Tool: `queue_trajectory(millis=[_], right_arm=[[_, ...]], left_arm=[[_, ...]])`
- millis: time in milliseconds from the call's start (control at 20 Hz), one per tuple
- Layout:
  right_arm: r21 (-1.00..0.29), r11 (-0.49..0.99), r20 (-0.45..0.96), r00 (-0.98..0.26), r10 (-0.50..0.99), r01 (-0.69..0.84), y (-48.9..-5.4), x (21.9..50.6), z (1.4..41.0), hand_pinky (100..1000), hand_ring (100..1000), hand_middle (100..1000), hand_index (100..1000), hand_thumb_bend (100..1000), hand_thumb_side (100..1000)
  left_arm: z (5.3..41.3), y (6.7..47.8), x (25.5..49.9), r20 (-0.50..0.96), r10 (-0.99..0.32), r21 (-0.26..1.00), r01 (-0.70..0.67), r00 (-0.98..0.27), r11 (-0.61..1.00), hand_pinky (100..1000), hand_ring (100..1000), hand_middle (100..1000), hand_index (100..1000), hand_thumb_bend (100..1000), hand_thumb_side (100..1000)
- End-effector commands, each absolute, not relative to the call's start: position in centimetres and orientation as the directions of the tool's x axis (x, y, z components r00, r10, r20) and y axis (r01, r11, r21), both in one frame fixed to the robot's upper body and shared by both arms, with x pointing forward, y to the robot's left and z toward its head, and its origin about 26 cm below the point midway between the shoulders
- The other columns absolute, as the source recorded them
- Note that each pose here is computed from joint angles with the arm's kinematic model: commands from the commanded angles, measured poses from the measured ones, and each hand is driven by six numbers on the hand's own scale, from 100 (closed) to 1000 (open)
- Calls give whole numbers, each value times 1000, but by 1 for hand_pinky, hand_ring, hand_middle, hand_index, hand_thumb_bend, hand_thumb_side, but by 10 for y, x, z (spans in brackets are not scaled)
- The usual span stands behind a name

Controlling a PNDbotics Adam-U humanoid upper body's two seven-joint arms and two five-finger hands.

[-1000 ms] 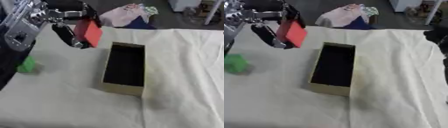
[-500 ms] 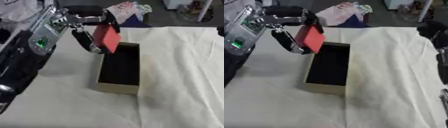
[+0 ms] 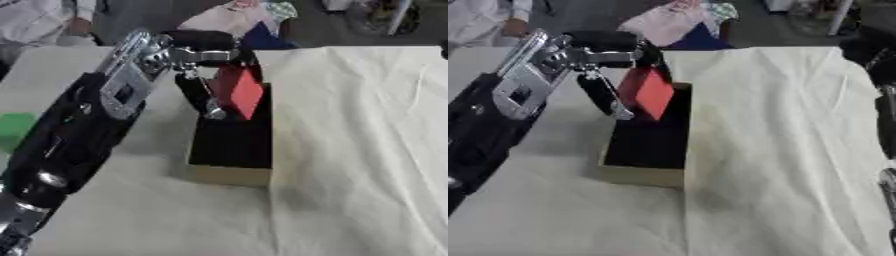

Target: Pick up objects on the table and place them in the box.

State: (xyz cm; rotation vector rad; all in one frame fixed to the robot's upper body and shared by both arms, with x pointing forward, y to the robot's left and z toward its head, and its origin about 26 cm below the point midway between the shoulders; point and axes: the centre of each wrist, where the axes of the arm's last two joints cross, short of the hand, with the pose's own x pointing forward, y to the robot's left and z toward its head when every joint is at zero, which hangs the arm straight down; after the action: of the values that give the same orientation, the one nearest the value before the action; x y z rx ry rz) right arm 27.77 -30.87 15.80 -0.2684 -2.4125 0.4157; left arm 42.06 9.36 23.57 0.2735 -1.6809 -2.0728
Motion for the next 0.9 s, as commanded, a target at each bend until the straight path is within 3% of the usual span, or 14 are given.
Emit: queue_trajectory(millis=[50, 300, 450, 500, 550, 650, 900], right_arm=[[-367, 926, 557, -775, 297, 90, -310, 277, 168, 849, 815, 698, 865, 100, 930], [-364, 927, 563, -772, 296, 90, -309, 277, 167, 849, 815, 697, 865, 100, 933], [-362, 928, 565, -771, 294, 89, -309, 277, 167, 849, 815, 697, 865, 100, 934], [-361, 928, 567, -770, 294, 89, -309, 277, 167, 849, 815, 697, 865, 100, 934], [-361, 929, 568, -769, 294, 88, -308, 277, 166, 849, 815, 696, 865, 100, 936], [-359, 929, 572, -766, 294, 88, -308, 277, 166, 849, 812, 696, 865, 100, 937], [-358, 930, 579, -760, 296, 89, -308, 277, 164, 849, 809, 696, 865, 100, 940]], left_arm=[[240, 92, 427, 89, -488, 968, 191, -868, -163, 684, 585, 673, 799, 271, 100], [224, 96, 436, 42, -530, 958, 185, -847, -220, 709, 612, 694, 808, 324, 100], [216, 96, 440, 52, -516, 955, 194, -855, -225, 828, 745, 759, 859, 413, 266], [214, 96, 440, 57, -504, 956, 192, -862, -221, 836, 752, 764, 863, 422, 279], [214, 97, 441, 59, -495, 959, 187, -867, -214, 876, 803, 790, 886, 484, 378], [212, 100, 444, 58, -492, 963, 179, -869, -203, 884, 834, 809, 902, 532, 456], [208, 107, 449, 47, -508, 967, 167, -860, -194, 893, 853, 826, 914, 572, 496]])
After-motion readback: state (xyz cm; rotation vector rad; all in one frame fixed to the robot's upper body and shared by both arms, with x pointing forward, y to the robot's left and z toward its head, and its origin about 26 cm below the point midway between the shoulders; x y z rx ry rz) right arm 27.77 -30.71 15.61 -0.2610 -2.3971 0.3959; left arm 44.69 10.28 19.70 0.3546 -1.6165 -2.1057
